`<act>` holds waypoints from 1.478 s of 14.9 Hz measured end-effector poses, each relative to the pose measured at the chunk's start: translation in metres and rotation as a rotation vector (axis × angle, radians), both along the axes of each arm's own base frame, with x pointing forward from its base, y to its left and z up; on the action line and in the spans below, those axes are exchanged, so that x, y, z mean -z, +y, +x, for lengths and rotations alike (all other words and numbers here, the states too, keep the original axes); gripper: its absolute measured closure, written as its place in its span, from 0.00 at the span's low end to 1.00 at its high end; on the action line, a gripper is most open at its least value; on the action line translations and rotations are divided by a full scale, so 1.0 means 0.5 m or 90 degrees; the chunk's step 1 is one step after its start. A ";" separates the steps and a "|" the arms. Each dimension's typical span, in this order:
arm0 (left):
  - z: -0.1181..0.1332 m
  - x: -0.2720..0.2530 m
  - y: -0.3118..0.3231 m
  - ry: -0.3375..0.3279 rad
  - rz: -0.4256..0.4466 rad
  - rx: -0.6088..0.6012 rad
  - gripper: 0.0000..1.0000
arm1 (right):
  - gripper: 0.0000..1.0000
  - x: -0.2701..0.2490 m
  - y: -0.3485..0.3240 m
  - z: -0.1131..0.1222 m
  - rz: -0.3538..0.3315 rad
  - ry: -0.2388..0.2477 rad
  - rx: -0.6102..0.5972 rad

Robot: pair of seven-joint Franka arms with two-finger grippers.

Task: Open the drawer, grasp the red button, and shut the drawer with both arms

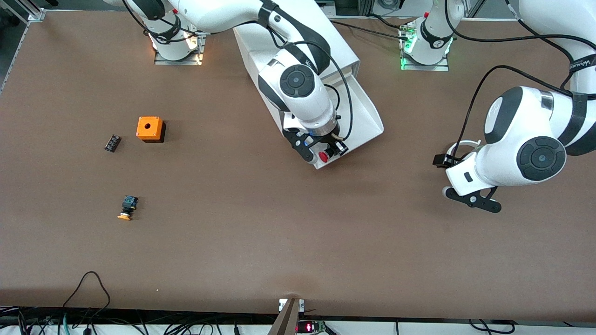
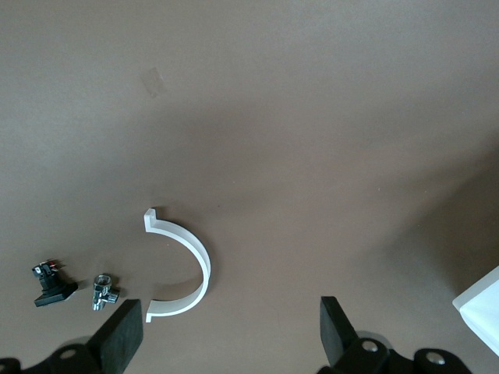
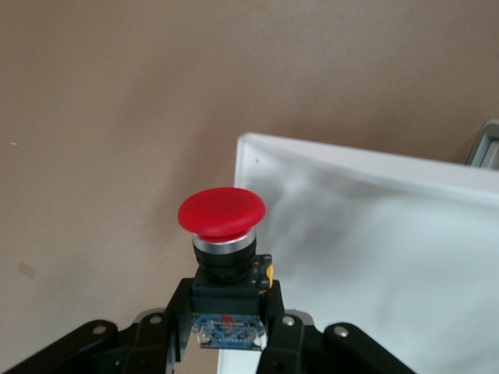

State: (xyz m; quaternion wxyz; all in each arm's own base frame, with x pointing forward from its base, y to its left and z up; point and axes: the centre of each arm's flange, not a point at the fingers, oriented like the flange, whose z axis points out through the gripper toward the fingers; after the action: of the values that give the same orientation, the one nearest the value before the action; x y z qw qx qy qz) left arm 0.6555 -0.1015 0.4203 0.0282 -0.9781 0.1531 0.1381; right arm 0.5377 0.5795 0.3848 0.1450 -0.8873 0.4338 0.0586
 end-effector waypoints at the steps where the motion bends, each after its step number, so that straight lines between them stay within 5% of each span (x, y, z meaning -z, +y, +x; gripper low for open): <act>1: 0.000 0.001 0.000 0.000 0.000 -0.001 0.00 | 0.60 -0.020 -0.015 0.011 -0.002 -0.003 -0.005; 12: -0.023 0.007 -0.148 -0.040 0.045 -0.151 0.00 | 0.60 -0.143 -0.325 0.199 -0.051 -0.023 -0.141; 17: -0.045 0.095 -0.268 -0.123 0.009 -0.311 0.00 | 0.60 -0.189 -0.463 0.238 -0.091 -0.031 -0.271; 22: -0.122 0.204 -0.354 -0.133 -0.007 -0.430 0.00 | 0.60 -0.206 -0.615 0.277 -0.144 -0.027 -0.401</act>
State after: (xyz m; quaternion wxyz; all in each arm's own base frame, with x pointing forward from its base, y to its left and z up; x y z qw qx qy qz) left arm 0.5945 -0.2782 0.3185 -0.0086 -0.9826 -0.1819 0.0378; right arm 0.6762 0.2721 0.4879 0.0294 -0.9892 0.1392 0.0339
